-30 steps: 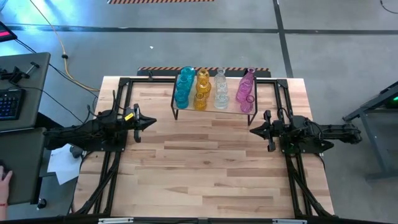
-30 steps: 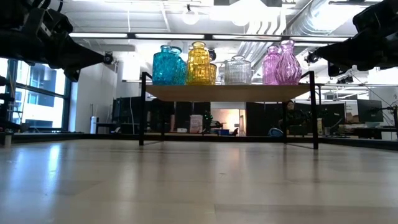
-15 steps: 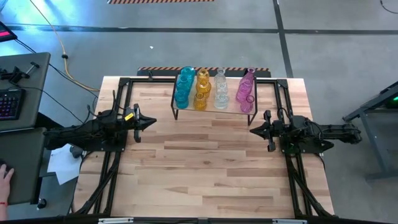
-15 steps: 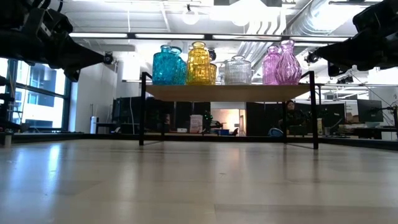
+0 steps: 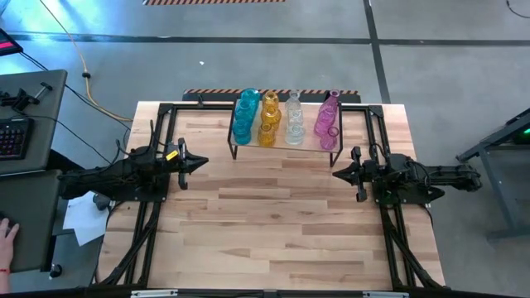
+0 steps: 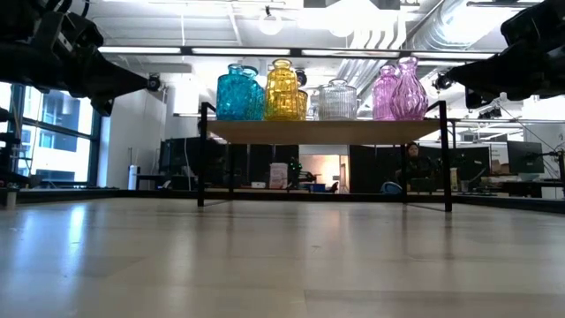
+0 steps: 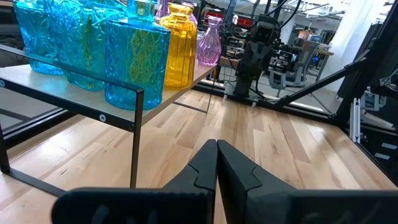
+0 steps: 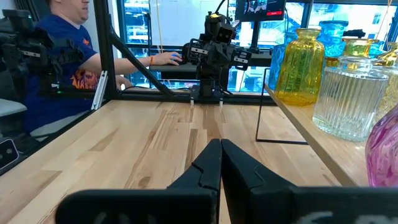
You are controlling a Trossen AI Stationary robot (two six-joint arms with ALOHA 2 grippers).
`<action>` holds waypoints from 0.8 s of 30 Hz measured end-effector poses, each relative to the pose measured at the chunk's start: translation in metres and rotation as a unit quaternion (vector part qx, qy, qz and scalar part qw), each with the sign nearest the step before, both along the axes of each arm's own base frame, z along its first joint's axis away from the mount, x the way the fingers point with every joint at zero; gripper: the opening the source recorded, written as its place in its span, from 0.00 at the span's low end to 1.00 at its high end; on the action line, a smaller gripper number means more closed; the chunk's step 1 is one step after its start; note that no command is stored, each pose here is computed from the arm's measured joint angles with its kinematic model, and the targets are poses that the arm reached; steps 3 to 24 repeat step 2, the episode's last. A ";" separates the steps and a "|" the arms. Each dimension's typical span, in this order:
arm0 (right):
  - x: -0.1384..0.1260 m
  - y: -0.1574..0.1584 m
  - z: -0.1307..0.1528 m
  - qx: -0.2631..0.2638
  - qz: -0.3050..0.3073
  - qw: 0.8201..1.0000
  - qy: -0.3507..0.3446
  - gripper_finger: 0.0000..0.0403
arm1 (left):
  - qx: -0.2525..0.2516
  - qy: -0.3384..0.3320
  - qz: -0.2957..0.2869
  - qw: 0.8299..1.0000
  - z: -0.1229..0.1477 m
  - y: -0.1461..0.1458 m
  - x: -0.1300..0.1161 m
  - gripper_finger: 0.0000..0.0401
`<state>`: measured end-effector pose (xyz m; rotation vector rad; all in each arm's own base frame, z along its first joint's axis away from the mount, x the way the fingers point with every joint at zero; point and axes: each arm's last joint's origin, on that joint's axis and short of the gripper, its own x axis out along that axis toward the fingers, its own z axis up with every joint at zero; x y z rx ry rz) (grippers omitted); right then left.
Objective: Sort vases onto shelf
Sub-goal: Return to Home Position
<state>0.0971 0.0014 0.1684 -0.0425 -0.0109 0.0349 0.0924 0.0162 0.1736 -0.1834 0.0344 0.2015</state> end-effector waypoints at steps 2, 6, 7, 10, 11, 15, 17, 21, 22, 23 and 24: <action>0.000 0.000 0.000 0.000 0.000 1.000 0.000 0.00 | 0.000 0.000 0.000 1.000 0.000 0.000 0.000 0.01; 0.000 0.000 0.000 0.000 0.000 1.000 0.000 0.00 | 0.000 0.000 0.000 1.000 0.000 0.000 0.000 0.01; 0.000 0.000 0.000 0.000 0.000 1.000 0.000 0.00 | 0.000 0.000 0.000 1.000 0.000 0.000 0.000 0.01; 0.000 0.000 0.000 0.000 0.000 1.000 0.000 0.00 | 0.000 0.000 0.000 1.000 0.000 0.000 0.000 0.01; 0.000 0.000 0.000 0.000 0.000 1.000 0.000 0.00 | 0.000 0.000 0.000 1.000 0.000 0.000 0.000 0.01; 0.000 0.000 0.000 0.000 0.000 1.000 0.000 0.00 | 0.000 0.000 0.000 1.000 0.000 0.000 0.000 0.01; 0.000 0.000 0.000 0.000 0.000 1.000 0.000 0.00 | 0.000 0.000 0.000 1.000 0.000 0.000 0.000 0.01; 0.000 0.000 0.000 0.000 0.000 1.000 0.000 0.00 | 0.000 0.000 0.000 1.000 0.000 0.000 0.000 0.01; 0.000 0.000 0.000 0.000 0.000 1.000 0.000 0.00 | 0.000 0.000 0.000 1.000 0.000 0.000 0.000 0.01; 0.000 0.000 0.000 0.000 0.000 1.000 0.000 0.00 | 0.000 0.000 0.000 1.000 0.000 0.000 0.000 0.01; 0.000 0.000 0.000 0.000 0.000 1.000 0.000 0.00 | 0.000 0.000 0.000 1.000 0.000 0.000 0.000 0.01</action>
